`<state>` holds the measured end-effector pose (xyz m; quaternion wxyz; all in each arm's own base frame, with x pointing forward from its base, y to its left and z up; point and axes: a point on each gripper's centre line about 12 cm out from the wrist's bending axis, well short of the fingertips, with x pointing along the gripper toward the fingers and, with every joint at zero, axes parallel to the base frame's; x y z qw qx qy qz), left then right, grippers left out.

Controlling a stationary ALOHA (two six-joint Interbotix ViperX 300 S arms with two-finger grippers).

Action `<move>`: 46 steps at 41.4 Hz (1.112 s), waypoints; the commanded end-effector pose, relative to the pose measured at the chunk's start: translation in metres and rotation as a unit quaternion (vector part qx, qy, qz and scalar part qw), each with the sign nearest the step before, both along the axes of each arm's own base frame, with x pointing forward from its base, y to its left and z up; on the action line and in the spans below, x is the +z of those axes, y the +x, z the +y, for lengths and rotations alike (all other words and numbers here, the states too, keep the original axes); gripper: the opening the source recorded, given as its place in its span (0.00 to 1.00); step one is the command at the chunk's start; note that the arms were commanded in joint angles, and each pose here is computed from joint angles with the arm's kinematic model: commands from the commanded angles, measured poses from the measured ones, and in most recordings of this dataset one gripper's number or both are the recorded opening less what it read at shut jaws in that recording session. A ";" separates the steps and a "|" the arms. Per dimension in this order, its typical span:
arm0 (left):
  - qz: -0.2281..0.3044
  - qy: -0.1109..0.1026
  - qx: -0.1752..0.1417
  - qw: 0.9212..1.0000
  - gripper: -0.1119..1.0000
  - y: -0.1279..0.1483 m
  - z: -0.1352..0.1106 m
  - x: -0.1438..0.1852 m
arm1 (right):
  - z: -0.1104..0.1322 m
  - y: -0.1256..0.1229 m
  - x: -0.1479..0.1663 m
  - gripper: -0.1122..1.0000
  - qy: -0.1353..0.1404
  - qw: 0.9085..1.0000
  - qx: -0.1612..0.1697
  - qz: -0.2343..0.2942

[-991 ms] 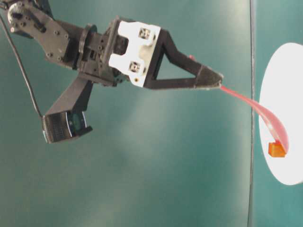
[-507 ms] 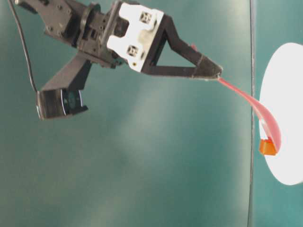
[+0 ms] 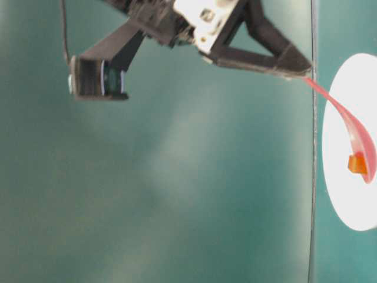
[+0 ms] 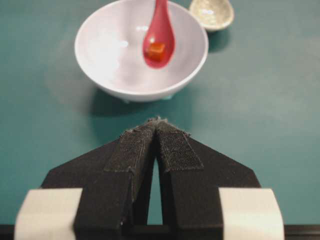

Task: Grip the spoon and scoop the red block from the bowl with right arm.
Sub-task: 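Raise the spoon with the cube on it above the bowl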

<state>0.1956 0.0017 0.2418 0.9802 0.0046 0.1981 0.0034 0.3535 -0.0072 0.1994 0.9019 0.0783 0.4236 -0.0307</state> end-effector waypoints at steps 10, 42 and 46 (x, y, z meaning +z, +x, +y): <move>-0.009 0.002 0.001 1.000 0.10 0.002 0.001 0.006 | 0.000 -0.014 -0.006 0.32 -0.006 0.996 -0.008 -0.093; -0.008 0.001 0.001 1.000 0.10 0.002 0.001 0.006 | -0.001 -0.012 0.000 0.32 -0.007 0.991 -0.013 -0.132; -0.008 0.000 0.001 1.000 0.10 0.002 0.000 0.006 | -0.001 -0.011 0.003 0.32 -0.007 0.990 -0.014 -0.138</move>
